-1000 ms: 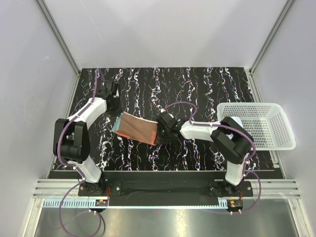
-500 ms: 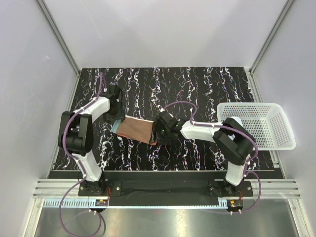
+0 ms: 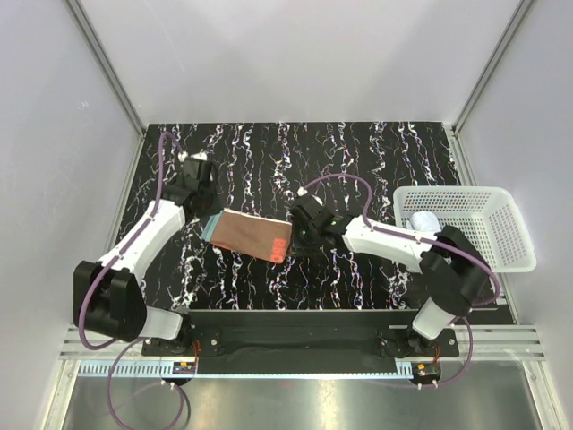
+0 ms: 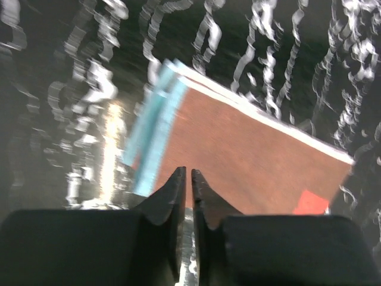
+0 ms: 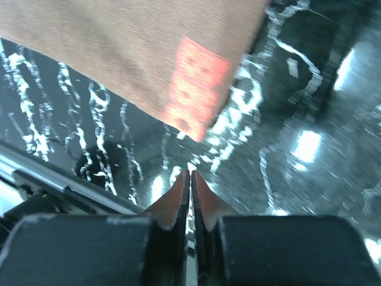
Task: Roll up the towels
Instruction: Fold the towel
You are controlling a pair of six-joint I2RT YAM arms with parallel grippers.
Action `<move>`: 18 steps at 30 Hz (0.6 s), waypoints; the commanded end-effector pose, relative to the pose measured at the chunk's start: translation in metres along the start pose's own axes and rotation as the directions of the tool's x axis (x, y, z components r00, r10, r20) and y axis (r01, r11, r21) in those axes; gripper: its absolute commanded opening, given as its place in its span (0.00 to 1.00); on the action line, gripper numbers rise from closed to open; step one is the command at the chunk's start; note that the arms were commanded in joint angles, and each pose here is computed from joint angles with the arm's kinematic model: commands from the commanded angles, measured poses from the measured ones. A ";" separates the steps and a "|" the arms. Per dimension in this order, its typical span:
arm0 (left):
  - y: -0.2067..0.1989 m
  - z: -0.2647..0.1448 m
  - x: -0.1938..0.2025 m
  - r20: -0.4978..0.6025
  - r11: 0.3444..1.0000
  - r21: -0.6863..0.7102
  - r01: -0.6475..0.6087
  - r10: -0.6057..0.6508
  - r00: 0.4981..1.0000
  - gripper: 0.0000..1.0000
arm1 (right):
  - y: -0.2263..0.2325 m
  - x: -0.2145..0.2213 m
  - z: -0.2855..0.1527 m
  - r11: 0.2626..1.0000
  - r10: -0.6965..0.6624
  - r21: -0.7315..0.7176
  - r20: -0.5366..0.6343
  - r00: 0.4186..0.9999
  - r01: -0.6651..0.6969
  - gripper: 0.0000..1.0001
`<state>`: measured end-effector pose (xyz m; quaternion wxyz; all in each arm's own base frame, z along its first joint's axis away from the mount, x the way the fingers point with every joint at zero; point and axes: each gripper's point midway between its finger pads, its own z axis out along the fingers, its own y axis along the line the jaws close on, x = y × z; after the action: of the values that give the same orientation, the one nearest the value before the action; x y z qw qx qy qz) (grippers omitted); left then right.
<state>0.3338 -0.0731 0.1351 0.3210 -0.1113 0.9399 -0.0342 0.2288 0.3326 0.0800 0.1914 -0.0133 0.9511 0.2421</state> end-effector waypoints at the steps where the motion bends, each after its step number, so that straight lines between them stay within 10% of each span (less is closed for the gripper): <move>1: -0.014 0.009 0.031 -0.064 0.995 0.076 0.069 -0.064 0.996 0.10 | 0.029 -0.005 0.012 0.995 -0.021 -0.094 -0.015 1.000 0.019 0.08; 18: 0.018 0.071 0.090 -0.179 0.983 -0.126 0.137 -0.158 0.971 0.05 | -0.035 0.036 0.075 0.999 0.044 0.006 -0.139 0.989 -0.044 0.00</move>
<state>0.2937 -0.0829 0.0309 0.2077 -0.1755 0.9617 -0.0360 0.2315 0.3632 0.0135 0.1274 -0.0223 0.9542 0.2696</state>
